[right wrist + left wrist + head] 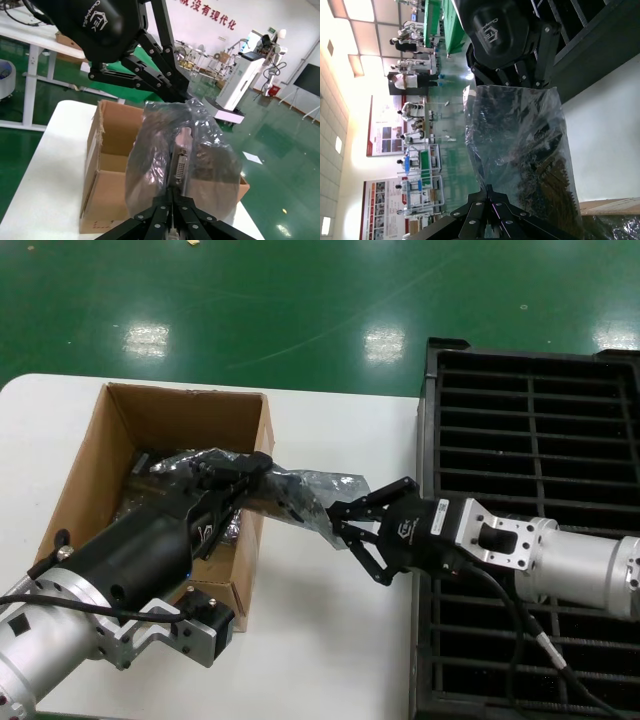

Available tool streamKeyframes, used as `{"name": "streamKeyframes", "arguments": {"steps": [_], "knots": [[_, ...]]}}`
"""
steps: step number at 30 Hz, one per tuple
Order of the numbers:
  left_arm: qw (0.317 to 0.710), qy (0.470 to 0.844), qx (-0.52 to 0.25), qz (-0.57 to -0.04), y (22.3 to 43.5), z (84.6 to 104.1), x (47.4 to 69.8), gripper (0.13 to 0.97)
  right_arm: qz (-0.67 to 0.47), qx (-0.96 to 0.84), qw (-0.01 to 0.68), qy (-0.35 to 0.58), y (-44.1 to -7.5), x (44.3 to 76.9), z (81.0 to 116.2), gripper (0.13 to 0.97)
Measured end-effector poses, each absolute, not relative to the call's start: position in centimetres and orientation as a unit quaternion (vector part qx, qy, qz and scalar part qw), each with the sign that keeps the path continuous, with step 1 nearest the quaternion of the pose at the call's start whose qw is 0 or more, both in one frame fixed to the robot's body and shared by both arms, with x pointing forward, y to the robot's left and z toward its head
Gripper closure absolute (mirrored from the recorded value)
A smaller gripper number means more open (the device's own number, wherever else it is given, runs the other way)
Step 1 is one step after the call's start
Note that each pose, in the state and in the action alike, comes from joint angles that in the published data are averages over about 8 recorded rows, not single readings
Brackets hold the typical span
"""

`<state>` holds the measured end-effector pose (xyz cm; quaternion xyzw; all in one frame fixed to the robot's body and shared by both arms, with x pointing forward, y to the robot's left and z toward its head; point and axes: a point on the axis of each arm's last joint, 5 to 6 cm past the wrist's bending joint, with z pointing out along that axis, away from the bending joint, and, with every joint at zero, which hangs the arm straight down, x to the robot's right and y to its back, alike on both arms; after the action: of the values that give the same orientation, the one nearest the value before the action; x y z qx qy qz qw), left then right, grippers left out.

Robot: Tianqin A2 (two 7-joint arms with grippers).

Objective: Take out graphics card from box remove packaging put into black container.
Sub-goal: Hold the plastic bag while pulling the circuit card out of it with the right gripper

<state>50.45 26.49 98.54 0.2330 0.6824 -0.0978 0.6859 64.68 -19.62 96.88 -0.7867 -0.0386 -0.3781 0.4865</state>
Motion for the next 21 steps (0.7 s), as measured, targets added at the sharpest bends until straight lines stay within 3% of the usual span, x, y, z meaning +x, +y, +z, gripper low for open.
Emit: {"name": "streamKeyframes", "arguments": {"steps": [10, 18, 21], "knots": [[0.686, 0.682, 0.233, -0.098, 26.49, 98.54, 50.45, 0.958, -0.389, -0.780, 0.490, -0.025, -19.94, 64.80, 96.91, 0.961], [0.686, 0.682, 0.233, -0.098, 26.49, 98.54, 50.45, 0.958, -0.388, -0.775, 0.498, -0.008, -19.41, 65.29, 96.69, 0.798], [0.686, 0.682, 0.233, -0.098, 26.49, 98.54, 50.45, 0.958, -0.386, -0.774, 0.502, -0.003, -18.96, 65.50, 96.59, 0.801]]}}
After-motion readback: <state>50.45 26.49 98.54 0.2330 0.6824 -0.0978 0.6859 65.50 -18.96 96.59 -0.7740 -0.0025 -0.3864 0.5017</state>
